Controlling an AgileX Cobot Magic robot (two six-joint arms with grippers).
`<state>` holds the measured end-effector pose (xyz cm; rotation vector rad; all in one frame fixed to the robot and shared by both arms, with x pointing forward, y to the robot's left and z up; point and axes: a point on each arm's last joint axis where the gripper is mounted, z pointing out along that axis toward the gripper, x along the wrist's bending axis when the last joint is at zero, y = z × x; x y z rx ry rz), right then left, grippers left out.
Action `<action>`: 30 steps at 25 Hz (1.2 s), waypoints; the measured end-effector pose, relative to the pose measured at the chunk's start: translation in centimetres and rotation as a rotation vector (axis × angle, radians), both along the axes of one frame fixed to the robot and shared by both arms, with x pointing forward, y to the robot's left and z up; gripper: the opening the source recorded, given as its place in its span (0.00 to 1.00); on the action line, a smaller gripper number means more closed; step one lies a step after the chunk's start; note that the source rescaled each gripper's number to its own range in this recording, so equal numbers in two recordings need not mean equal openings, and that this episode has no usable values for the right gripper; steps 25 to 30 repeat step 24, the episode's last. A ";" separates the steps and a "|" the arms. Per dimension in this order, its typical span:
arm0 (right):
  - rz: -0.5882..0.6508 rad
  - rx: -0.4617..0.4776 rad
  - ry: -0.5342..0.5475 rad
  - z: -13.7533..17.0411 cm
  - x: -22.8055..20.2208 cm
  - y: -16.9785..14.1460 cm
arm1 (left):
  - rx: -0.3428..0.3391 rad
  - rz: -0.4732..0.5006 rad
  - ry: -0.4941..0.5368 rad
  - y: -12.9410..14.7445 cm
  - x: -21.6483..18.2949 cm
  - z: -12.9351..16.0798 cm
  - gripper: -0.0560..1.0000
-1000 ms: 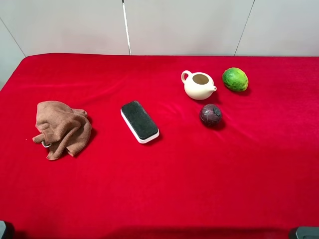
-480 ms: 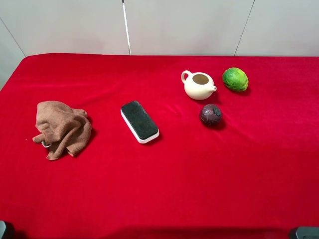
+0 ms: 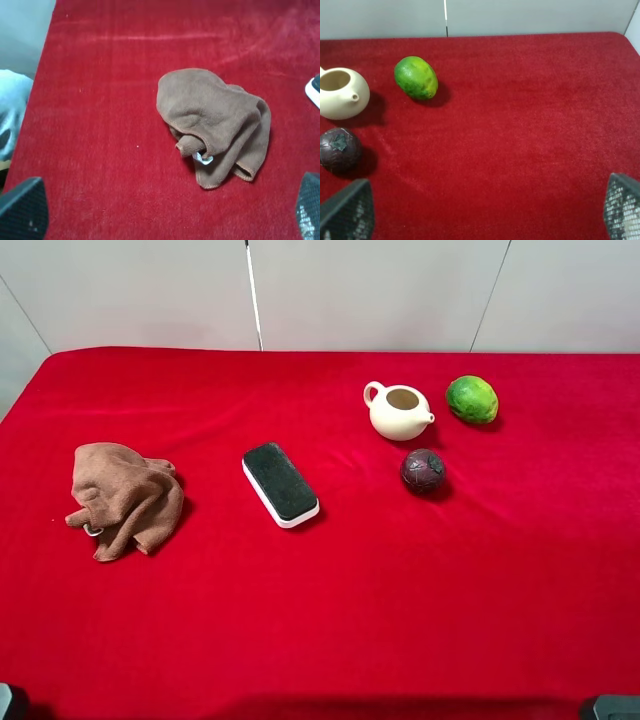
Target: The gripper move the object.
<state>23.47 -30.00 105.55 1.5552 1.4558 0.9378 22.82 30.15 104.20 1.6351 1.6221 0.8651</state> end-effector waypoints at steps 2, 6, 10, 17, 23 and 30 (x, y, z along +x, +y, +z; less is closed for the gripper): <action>0.000 0.000 0.000 0.0 0.0 0.0 | 0.006 -0.004 0.000 0.0 0.0 0.0 1.00; 0.000 0.000 0.000 0.0 0.0 0.0 | 0.009 -0.006 0.000 0.0 0.0 0.0 1.00; 0.000 0.000 0.000 0.0 0.0 0.0 | 0.012 -0.008 0.000 0.0 0.0 0.0 1.00; 0.000 0.000 0.000 0.0 0.0 0.0 | 0.013 -0.008 0.000 0.0 0.0 0.0 1.00; 0.000 0.000 0.000 0.0 0.0 0.0 | 0.013 -0.009 0.000 0.0 0.0 0.0 1.00; 0.000 0.000 0.000 0.0 0.0 0.0 | 0.013 -0.009 0.000 0.0 0.0 0.0 1.00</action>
